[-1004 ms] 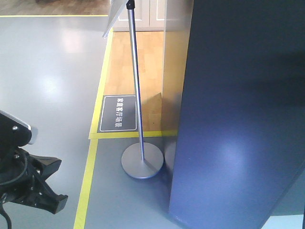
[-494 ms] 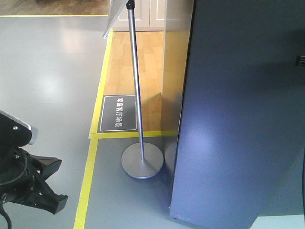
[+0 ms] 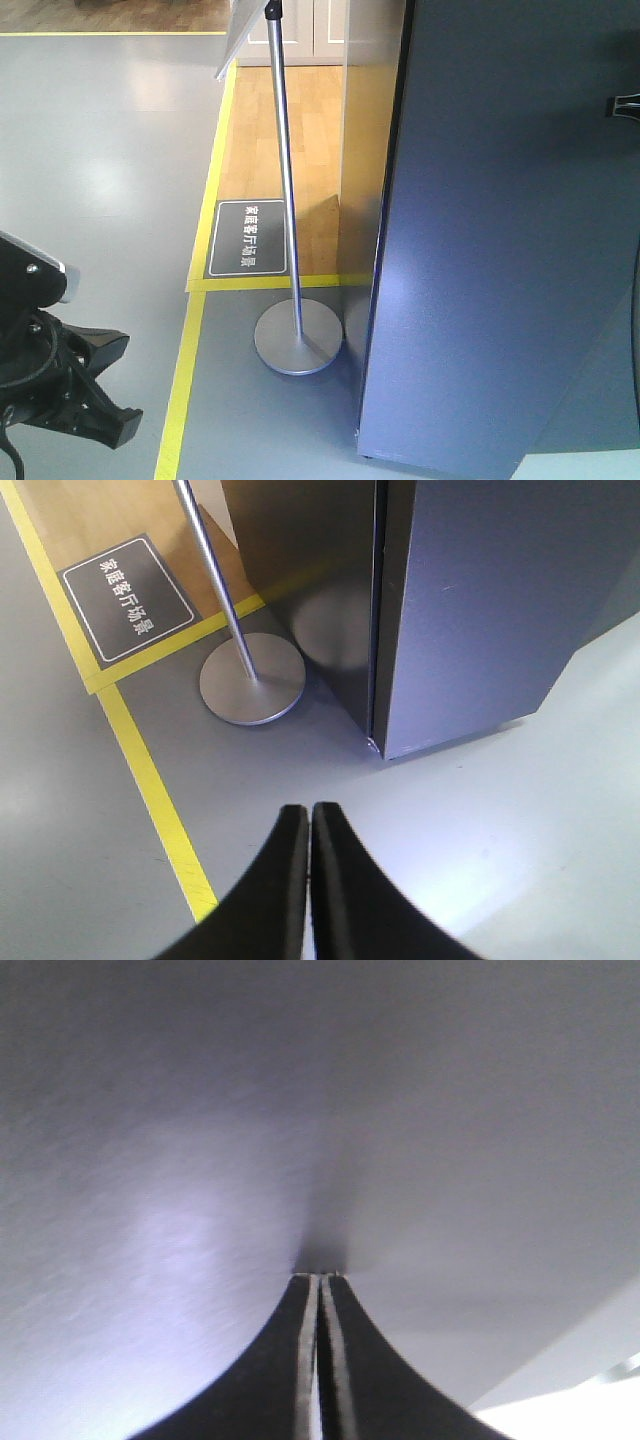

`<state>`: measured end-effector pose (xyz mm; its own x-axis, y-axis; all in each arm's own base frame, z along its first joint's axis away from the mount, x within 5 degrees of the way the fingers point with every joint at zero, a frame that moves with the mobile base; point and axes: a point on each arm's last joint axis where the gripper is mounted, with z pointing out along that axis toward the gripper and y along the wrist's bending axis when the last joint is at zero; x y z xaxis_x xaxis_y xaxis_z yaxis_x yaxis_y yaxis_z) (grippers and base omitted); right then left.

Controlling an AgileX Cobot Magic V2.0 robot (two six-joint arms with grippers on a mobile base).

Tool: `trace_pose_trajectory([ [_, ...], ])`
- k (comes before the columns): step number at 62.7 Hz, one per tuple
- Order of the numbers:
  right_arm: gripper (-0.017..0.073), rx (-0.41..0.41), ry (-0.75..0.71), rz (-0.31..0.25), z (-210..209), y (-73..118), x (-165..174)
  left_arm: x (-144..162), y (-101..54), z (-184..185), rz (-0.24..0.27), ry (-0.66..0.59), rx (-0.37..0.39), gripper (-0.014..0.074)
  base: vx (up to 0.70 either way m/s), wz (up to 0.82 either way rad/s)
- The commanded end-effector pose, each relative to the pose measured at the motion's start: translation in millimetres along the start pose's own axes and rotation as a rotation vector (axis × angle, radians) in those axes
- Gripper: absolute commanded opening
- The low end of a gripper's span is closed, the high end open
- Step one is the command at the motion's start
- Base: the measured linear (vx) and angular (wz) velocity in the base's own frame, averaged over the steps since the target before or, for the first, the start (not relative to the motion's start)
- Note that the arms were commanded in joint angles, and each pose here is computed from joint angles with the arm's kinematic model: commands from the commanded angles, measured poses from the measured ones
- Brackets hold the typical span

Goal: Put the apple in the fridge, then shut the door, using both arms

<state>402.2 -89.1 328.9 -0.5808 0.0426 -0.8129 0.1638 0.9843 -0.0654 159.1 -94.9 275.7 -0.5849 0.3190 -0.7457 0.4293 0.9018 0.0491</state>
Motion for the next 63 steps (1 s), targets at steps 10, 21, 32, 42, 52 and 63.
trace_pose_trajectory([
  [10,-0.0003,-0.015,-0.349,0.036,-1,-0.9,-56,-13,-1.0,-7,-0.003,-0.091,0.020,-0.0006,0.00,0.00],
  [21,-0.0003,0.000,-0.404,0.043,9,-2.4,-60,-13,-1.0,-7,-0.003,-0.091,0.020,-0.0006,0.00,0.00],
  [32,-0.0003,-0.004,-0.384,0.044,13,-2.0,-57,-13,-1.0,-7,-0.003,-0.090,0.020,-0.0006,0.00,0.00],
  [42,-0.0003,-0.019,-0.335,0.039,7,-0.6,-55,-13,-1.0,-7,-0.003,-0.091,0.020,-0.0006,0.00,0.00],
  [52,-0.0003,-0.021,-0.327,0.048,-8,0.7,-44,-13,-1.0,-7,-0.003,-0.091,0.020,-0.0006,0.00,0.00],
  [63,-0.0003,-0.003,-0.284,-0.015,-26,2.8,-8,-13,-1.0,-7,-0.003,-0.091,0.020,-0.0006,0.00,0.00],
])
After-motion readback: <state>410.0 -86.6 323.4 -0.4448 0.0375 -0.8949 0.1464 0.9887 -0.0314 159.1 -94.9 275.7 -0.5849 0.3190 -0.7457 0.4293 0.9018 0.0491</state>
